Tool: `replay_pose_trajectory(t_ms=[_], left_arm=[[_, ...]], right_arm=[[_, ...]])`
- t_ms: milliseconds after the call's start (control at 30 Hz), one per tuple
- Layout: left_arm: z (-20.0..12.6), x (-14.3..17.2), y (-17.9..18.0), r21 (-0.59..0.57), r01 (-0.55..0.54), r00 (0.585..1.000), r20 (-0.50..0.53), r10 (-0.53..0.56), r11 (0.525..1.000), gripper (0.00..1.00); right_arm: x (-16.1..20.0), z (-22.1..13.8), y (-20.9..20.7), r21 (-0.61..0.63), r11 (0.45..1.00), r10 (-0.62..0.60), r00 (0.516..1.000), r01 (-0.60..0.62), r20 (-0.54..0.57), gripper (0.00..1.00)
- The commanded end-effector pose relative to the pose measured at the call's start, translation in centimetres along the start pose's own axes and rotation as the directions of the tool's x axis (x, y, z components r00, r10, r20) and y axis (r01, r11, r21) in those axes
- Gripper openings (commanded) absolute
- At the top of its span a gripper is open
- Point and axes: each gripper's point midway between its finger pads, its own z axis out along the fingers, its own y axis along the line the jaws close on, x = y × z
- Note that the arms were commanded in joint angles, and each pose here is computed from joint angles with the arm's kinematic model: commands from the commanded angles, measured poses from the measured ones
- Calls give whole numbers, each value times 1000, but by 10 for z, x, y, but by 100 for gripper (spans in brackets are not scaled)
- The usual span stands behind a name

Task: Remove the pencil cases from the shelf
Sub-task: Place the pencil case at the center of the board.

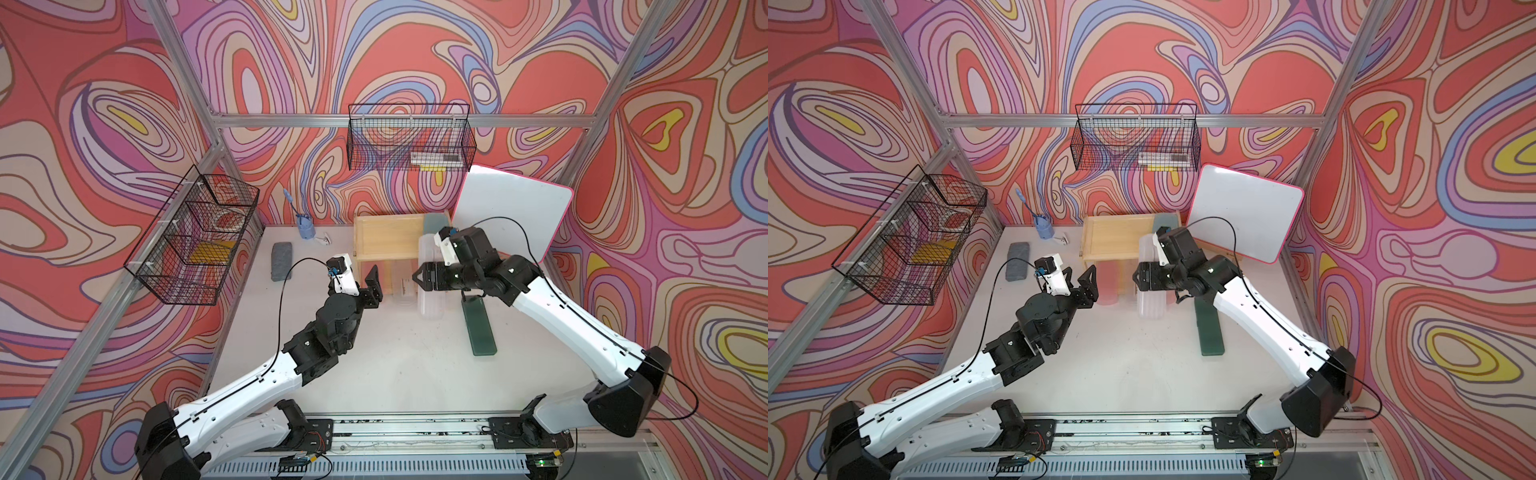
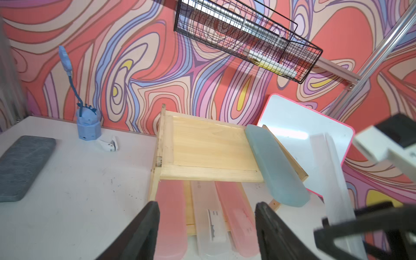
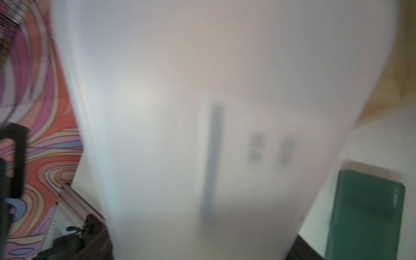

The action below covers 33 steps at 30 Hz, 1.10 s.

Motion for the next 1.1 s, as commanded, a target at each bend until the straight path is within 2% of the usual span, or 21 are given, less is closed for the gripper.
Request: replay_pose_trajectory(t_ms=[0,233,533,733,1067], left_arm=[[-2,-5,18,-85,-56,998,-2,56,995,70],[2,6,29,-107,-51,998,-37,47,993,70],[1,8,38,-133,-46,998,-48,40,990,70],[3,12,41,-139,-45,998,-60,37,989,70],[5,16,46,-150,-43,997,-76,32,988,70]], right_arm=[[74,15,-44,176,984,61,981,-28,-185,70],[128,37,-72,229,969,148,957,-91,-248,70],[159,65,-87,263,961,163,942,-85,-293,72],[189,88,-101,297,953,173,911,-59,-375,74],[195,106,-112,344,939,159,896,-7,-414,79]])
